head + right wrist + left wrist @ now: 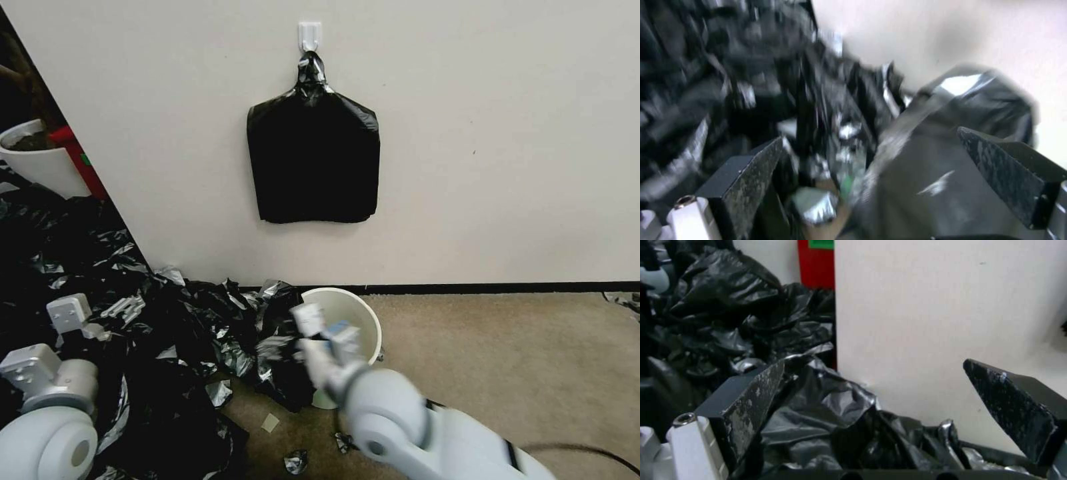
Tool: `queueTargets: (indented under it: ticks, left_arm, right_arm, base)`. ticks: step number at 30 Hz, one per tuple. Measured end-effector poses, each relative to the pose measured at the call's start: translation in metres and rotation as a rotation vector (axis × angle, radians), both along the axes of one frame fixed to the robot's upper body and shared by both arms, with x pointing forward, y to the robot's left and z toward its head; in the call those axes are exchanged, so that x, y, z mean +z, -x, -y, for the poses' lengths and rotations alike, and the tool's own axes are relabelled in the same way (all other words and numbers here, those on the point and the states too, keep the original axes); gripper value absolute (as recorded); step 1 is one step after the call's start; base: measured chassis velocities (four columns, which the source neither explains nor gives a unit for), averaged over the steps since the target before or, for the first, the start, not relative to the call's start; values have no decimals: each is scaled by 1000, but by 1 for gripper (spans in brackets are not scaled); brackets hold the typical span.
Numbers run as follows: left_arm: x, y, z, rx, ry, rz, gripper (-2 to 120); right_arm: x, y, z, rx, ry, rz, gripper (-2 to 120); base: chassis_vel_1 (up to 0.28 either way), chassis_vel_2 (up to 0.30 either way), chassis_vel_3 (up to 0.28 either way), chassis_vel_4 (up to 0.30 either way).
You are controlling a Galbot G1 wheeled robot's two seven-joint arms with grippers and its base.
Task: Place a trash bag onto the trash bin.
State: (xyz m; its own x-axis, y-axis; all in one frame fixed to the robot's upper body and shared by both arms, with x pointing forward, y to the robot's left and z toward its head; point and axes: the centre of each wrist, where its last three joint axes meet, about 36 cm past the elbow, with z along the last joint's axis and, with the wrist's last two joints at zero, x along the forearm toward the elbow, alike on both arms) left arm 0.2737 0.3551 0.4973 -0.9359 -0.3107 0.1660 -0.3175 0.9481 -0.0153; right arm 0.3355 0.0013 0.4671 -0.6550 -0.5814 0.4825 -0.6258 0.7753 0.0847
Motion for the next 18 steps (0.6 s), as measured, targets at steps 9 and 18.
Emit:
queueTargets:
  ticks: [9, 18]
  left_arm:
    - [-4, 0, -1, 13, 7, -1, 100]
    - [-10, -4, 8, 0, 19, -1, 100]
  right_arm:
    - [-31, -13, -24, -46, 224, 122, 100]
    - [-43, -16, -7, -85, 273, 180, 87]
  base:
    - [0, 0, 0, 0]
    - [0, 0, 0, 0]
